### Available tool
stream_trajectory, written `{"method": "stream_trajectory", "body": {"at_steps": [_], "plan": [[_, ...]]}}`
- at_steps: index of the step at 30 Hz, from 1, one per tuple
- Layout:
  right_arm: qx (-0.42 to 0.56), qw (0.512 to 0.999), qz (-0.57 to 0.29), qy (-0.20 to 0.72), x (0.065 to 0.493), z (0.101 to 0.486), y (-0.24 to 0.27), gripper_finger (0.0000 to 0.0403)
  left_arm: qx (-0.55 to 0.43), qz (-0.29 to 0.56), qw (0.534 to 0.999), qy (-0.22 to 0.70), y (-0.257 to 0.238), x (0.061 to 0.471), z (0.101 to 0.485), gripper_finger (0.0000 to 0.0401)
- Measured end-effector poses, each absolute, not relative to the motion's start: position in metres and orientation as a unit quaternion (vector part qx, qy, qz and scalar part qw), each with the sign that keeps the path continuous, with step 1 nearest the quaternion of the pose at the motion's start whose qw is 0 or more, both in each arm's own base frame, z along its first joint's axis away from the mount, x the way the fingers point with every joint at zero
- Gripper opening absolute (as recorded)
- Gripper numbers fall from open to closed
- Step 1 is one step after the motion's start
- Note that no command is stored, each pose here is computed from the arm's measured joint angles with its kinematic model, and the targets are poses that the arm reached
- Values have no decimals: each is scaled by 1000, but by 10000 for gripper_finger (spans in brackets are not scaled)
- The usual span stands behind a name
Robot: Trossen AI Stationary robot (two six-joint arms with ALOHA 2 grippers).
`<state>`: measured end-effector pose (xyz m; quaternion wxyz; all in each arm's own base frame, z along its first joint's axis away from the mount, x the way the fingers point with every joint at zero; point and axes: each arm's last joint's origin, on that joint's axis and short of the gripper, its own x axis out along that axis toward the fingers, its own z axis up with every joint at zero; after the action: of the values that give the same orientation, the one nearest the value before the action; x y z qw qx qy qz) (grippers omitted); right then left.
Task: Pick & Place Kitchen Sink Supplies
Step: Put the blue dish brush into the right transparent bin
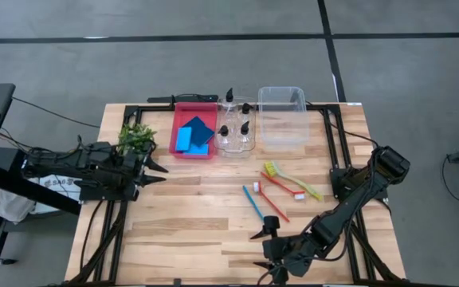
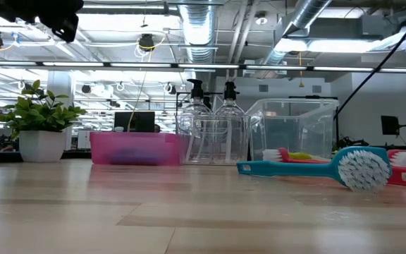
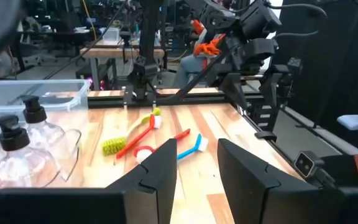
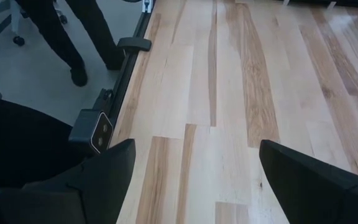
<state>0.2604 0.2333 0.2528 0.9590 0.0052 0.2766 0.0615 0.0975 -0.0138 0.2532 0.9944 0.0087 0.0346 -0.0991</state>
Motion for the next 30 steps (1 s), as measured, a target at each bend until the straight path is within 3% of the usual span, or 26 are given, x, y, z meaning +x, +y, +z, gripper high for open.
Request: {"method": "stream_trajectory", "body": {"at_steps": [10,16,23,30], "plan": [[5,959,62,277,260,253,233,337,11,-107,994,-29,-12,79,260,118],[17,960,59,273,261,254,234,337,3,-112,991,-71,-12,73,237,118],[88,974,63,200,274,269,233,337,-75,-126,989,-6,-14,87,223,118],[147,983,61,97,293,291,221,337,-48,-122,991,25,-16,102,216,118]]}}
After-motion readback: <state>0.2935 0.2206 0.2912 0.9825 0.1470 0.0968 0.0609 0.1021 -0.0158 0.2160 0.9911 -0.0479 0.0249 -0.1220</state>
